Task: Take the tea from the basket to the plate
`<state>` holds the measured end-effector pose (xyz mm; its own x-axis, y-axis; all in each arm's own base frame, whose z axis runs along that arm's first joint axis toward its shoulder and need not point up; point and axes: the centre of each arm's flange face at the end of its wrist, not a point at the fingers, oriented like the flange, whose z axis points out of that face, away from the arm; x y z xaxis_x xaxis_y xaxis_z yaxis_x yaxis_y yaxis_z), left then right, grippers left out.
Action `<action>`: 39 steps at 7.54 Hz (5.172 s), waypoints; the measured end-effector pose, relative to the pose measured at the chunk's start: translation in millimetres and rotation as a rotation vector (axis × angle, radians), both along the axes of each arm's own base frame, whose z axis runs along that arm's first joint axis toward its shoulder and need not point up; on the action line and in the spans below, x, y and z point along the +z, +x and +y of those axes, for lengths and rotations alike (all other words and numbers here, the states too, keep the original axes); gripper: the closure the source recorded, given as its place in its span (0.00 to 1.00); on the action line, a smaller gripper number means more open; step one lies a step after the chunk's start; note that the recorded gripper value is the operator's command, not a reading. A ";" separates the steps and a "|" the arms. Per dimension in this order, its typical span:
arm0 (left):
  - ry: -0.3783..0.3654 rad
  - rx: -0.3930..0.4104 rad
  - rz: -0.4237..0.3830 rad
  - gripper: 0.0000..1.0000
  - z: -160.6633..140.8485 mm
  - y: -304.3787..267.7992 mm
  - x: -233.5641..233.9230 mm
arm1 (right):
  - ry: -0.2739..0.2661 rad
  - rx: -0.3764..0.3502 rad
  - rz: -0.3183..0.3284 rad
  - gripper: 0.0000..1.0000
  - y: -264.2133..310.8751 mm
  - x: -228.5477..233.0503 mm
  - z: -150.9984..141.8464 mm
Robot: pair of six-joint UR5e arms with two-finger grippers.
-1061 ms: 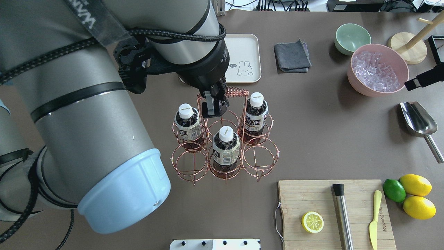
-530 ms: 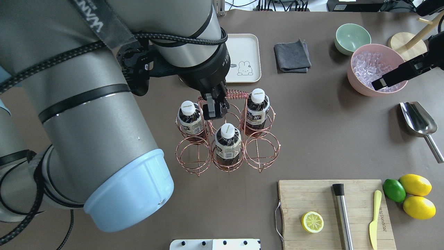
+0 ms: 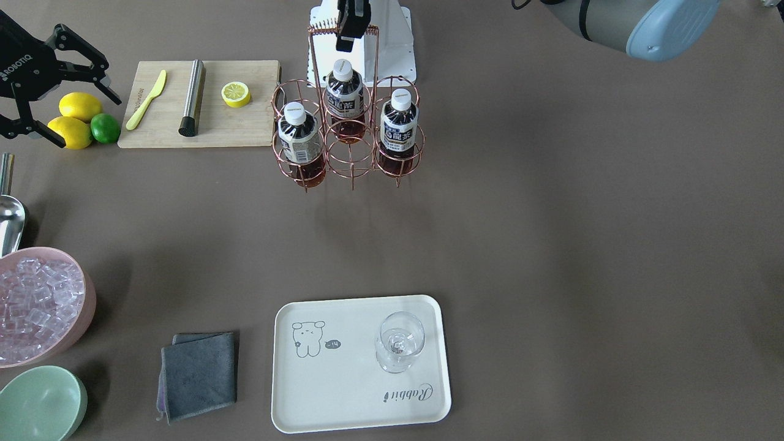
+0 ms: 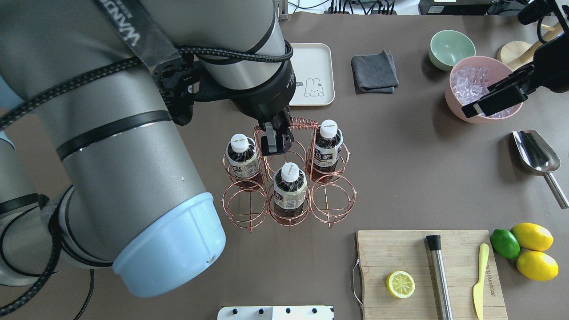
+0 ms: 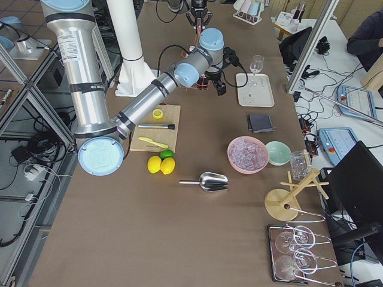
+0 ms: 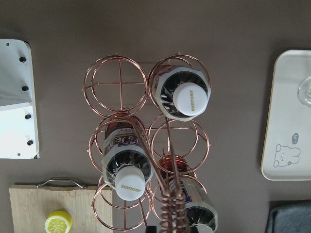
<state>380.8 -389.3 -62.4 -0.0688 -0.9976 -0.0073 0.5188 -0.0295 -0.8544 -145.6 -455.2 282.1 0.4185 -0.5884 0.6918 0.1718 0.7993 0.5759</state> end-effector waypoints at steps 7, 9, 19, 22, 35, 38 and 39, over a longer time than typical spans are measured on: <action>-0.006 0.001 -0.011 1.00 -1.5 3.9 4.9 | 0.109 -0.071 -0.046 0.00 -31.4 0.8 -2.9; -0.010 0.002 -0.020 1.00 -3.8 7.1 8.5 | 0.138 -0.071 -0.061 0.00 -31.5 -1.7 -2.6; 0.014 0.026 -0.072 1.00 10.7 59.2 37.9 | 0.304 -0.086 -0.086 0.08 -94.8 -62.7 -1.1; 0.019 0.027 -0.071 1.00 12.1 62.9 43.1 | 0.340 -0.081 -0.067 0.04 -133.8 -73.8 8.3; 0.034 0.025 -0.070 1.00 19.9 67.0 42.2 | 0.489 -0.114 -0.123 0.35 -213.9 -63.6 67.1; 0.035 0.025 -0.068 1.00 20.3 66.4 41.9 | 0.498 -0.124 -0.126 0.37 -220.0 -56.0 76.1; 0.035 0.025 -0.068 1.00 20.3 66.3 41.8 | 0.499 -0.125 -0.125 0.37 -224.2 -55.9 79.9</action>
<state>447.1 -368.9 -20.6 -0.0423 -0.9980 -0.0465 0.5760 0.0136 -0.8173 -369.8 -375.3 226.3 0.2560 -0.8992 0.3550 0.1537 0.4004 0.9034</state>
